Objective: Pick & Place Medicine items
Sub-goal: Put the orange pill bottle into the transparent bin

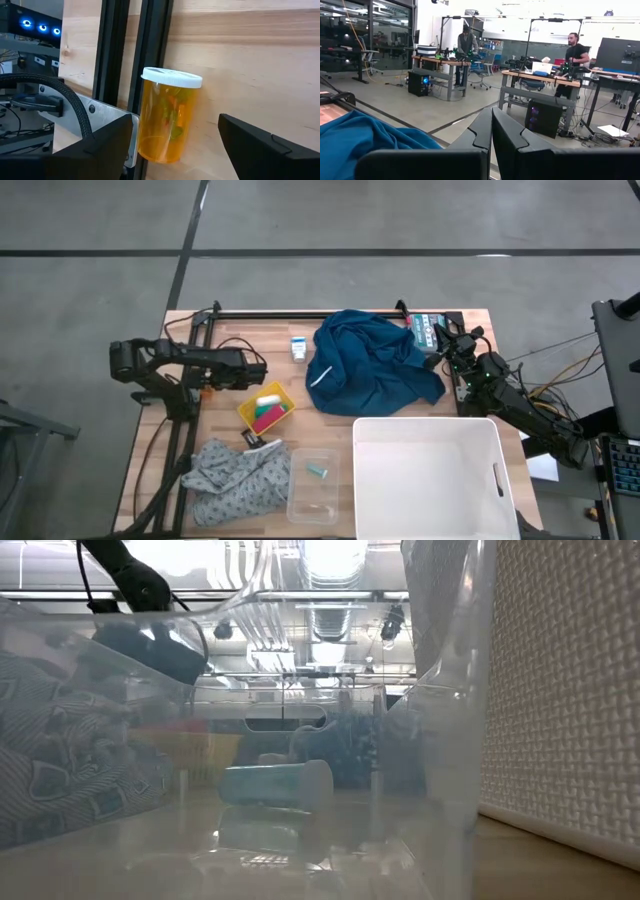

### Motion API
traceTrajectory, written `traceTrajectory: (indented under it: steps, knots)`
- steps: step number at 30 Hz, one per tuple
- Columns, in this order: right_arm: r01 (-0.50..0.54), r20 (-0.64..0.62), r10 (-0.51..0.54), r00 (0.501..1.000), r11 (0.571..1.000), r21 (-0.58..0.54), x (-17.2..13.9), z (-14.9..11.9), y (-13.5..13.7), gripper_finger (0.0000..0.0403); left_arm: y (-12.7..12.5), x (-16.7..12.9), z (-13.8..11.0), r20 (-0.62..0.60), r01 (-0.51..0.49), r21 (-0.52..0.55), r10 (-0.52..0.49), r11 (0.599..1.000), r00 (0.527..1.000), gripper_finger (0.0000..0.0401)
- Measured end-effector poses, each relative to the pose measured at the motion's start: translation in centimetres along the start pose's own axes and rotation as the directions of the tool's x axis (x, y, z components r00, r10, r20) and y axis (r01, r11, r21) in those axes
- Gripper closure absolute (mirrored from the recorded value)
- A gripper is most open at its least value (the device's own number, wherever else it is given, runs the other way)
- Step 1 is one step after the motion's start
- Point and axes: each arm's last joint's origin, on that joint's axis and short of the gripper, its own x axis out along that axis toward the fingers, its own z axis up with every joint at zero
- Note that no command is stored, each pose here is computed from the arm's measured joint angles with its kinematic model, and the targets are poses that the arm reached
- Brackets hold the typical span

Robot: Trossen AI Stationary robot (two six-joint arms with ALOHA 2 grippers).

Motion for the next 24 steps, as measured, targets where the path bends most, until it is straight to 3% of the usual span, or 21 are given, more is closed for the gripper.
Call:
traceTrajectory:
  steps: [9, 24]
  knots:
    - [0.0, 0.0, 0.0, 1.0, 1.0, 0.0, 0.0, 0.0, 0.0, 0.0394, -0.37, 0.26, -0.09, -0.001, -0.013, 0.021, 0.013, 1.0, 1.0, 0.0099]
    - [0.0, 0.0, 0.0, 1.0, 1.0, 0.0, 0.0, 0.0, 0.0, 0.0394, -0.57, 0.33, -0.04, 0.015, -0.016, 0.22, 0.013, 0.975, 1.0, 0.0099]
